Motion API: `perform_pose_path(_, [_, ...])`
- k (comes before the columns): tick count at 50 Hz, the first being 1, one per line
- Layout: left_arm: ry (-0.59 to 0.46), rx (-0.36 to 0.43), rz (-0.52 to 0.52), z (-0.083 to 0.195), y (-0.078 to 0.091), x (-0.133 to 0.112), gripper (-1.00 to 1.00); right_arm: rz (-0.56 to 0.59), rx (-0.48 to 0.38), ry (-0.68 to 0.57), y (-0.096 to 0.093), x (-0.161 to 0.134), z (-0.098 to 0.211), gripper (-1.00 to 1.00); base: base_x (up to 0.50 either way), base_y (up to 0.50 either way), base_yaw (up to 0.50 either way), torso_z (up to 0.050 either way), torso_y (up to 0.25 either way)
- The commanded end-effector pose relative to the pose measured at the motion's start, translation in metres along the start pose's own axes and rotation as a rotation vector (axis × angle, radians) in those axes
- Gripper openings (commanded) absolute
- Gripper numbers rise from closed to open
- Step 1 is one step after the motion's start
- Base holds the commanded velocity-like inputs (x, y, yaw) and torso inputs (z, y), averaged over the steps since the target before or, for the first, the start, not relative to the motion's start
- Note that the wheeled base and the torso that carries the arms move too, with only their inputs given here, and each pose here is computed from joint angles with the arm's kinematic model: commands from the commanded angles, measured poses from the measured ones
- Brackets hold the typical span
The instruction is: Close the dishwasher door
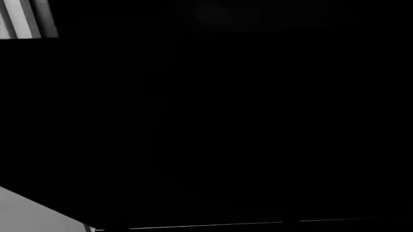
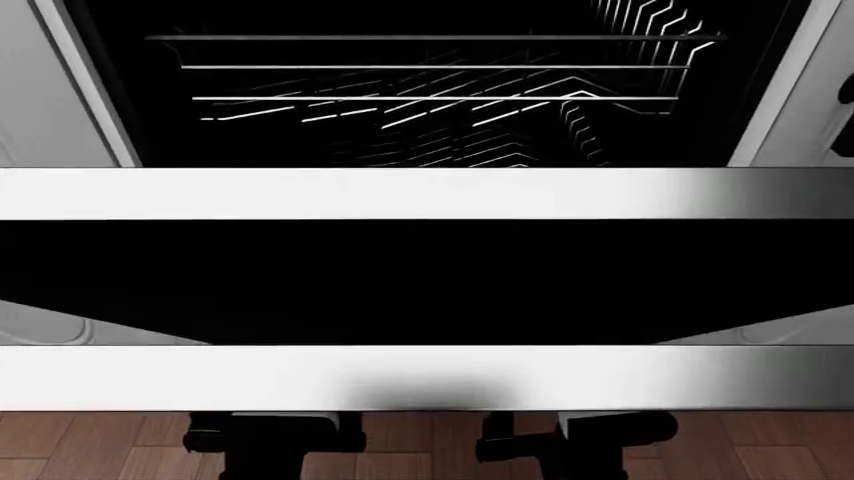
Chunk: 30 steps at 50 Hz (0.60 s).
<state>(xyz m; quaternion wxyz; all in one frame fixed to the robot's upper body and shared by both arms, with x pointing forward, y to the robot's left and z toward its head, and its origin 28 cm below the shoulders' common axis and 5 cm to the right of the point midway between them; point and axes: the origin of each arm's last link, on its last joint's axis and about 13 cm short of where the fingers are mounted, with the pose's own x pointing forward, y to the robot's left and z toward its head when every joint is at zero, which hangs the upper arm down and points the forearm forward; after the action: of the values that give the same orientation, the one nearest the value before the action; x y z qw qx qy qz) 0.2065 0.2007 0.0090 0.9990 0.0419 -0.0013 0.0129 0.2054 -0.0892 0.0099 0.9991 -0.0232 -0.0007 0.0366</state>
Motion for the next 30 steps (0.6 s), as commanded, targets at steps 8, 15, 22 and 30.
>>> perform_pose_path(8, [-0.011, -0.008, -0.006, 0.002, 0.000, 0.001, 1.00, -0.003, 0.005, -0.006, 0.000, 0.001, 0.002, 1.00, 0.00, 0.00, 0.00, 0.000, 0.000])
perform_pose_path(15, [-0.013, -0.014, -0.005, 0.004, 0.001, 0.002, 1.00, -0.005, 0.006, -0.011, 0.000, 0.000, 0.004, 1.00, 0.00, 0.00, 0.00, 0.000, 0.000])
perform_pose_path(22, [-0.018, -0.013, -0.008, 0.006, 0.001, 0.003, 1.00, -0.007, 0.011, -0.020, 0.000, 0.001, 0.009, 1.00, 0.00, 0.00, 0.00, 0.000, 0.000])
perform_pose_path(30, [-0.026, -0.021, -0.008, 0.008, 0.001, 0.007, 1.00, -0.017, 0.021, -0.037, 0.000, 0.003, 0.015, 1.00, 0.00, 0.00, 0.00, 0.000, 0.000])
